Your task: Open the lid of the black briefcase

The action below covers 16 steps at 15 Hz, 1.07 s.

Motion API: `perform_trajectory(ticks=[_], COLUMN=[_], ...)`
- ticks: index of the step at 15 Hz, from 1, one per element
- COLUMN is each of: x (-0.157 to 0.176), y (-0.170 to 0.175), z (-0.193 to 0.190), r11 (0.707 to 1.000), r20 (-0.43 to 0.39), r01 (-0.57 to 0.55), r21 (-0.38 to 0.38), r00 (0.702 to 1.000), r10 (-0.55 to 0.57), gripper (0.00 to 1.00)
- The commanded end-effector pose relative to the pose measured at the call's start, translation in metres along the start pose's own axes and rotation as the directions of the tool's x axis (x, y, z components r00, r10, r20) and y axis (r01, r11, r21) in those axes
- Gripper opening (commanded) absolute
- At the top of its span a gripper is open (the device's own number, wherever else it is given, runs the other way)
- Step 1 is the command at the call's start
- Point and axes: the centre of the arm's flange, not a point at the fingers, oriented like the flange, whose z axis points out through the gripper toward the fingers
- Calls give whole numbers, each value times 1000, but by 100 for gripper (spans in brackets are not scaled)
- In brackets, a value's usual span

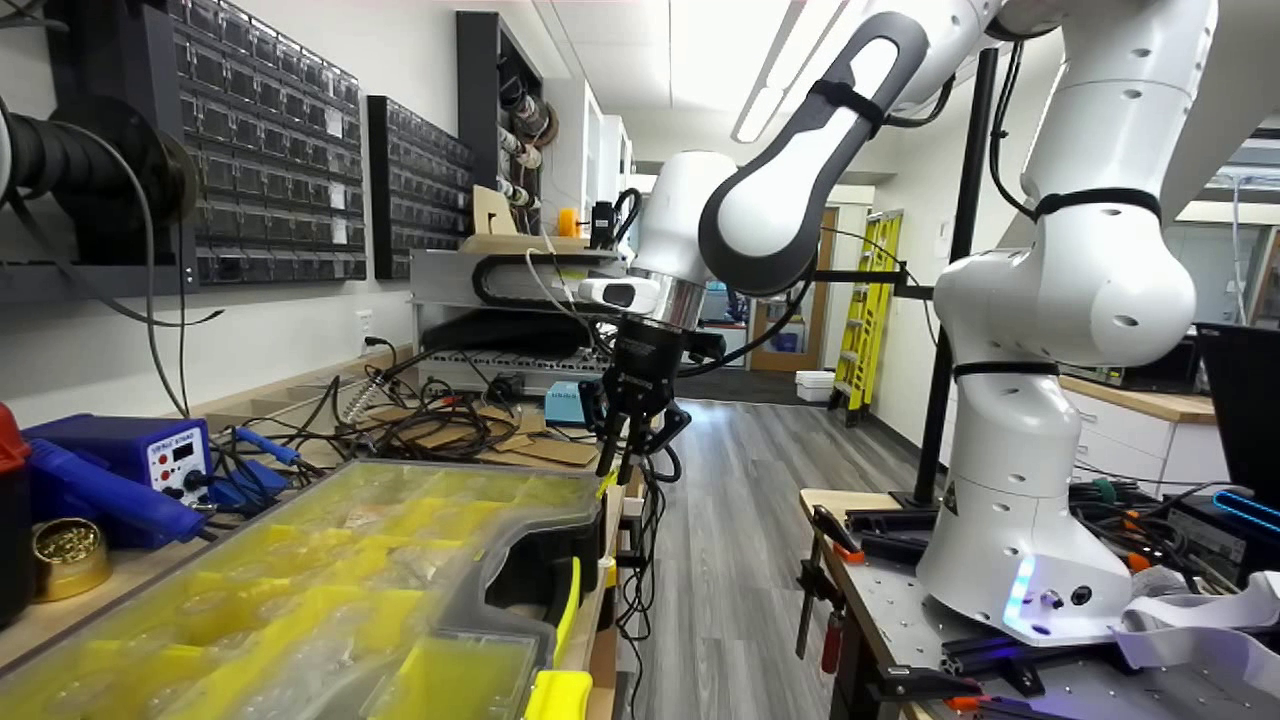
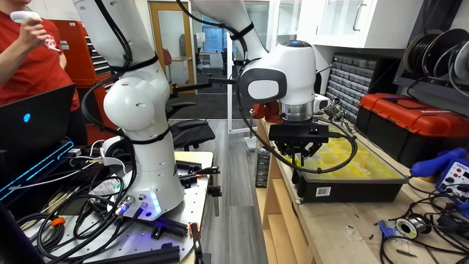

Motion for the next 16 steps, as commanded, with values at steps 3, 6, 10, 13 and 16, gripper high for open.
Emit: perform_trajectory(ticks=[3, 6, 10, 13, 16], x=[-11, -8, -1, 3, 18], y=[22, 36, 53, 62, 80], z=[-53, -70, -90, -118, -136], r11=[989, 982, 973, 967, 963], r20=[-12, -12, -32, -42, -52], r01=[0, 9, -2, -6, 1], r21=[-147, -188, -233, -254, -270], r00=[1000, 1000, 999, 999, 999], r10=[-2, -12, -6, -5, -16], gripper=[5, 3, 3, 4, 4])
